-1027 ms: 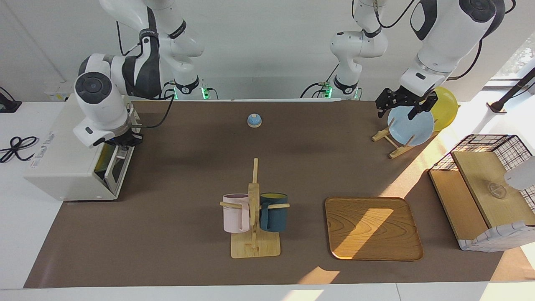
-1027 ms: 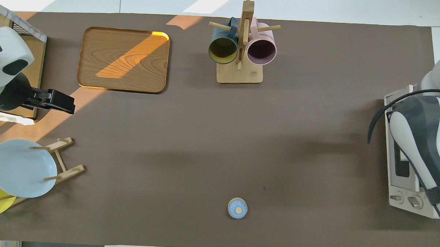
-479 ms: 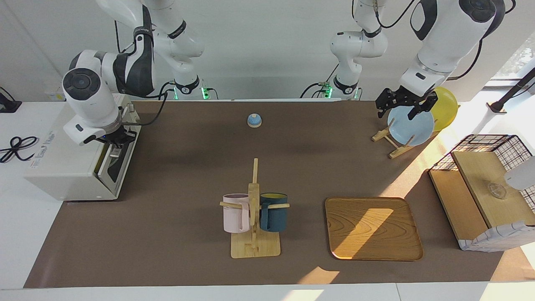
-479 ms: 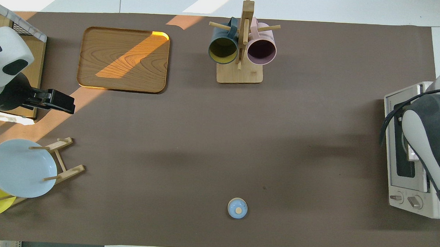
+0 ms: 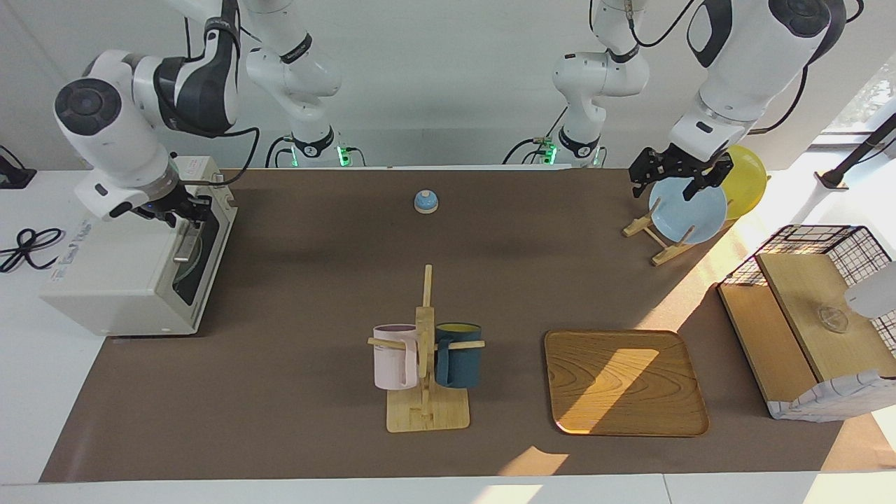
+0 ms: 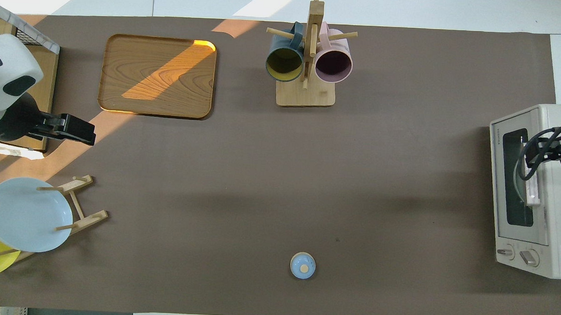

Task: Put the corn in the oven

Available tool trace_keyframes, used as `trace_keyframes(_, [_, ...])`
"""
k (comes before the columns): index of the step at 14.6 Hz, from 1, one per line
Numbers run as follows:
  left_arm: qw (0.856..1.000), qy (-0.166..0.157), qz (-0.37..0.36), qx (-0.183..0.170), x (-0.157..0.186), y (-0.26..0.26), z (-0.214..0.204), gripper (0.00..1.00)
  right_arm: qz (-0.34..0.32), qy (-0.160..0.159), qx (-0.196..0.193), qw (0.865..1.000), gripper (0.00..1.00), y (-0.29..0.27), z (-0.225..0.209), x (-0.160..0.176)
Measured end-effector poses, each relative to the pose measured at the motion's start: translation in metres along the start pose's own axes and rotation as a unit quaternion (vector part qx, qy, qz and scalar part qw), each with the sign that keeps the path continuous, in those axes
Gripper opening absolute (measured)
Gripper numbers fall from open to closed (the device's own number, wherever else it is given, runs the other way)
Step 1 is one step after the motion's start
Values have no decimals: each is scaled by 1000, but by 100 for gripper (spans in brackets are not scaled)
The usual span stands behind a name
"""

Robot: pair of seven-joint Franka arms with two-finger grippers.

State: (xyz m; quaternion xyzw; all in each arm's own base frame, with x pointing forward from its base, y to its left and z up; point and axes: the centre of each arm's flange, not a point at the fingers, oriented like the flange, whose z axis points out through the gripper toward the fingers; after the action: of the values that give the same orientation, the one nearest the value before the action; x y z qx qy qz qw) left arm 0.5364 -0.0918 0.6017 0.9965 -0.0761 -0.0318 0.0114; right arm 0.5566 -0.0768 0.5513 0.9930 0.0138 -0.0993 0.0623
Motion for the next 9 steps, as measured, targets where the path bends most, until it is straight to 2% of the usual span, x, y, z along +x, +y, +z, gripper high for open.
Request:
trace_keyframes(3, [1000, 0, 0, 0, 0, 0, 0, 100, -5, 9, 23, 1000, 99, -10, -21, -4])
trace_keyframes(9, [1000, 0, 0, 0, 0, 0, 0, 100, -15, 6, 43, 999, 100, -46, -29, -3])
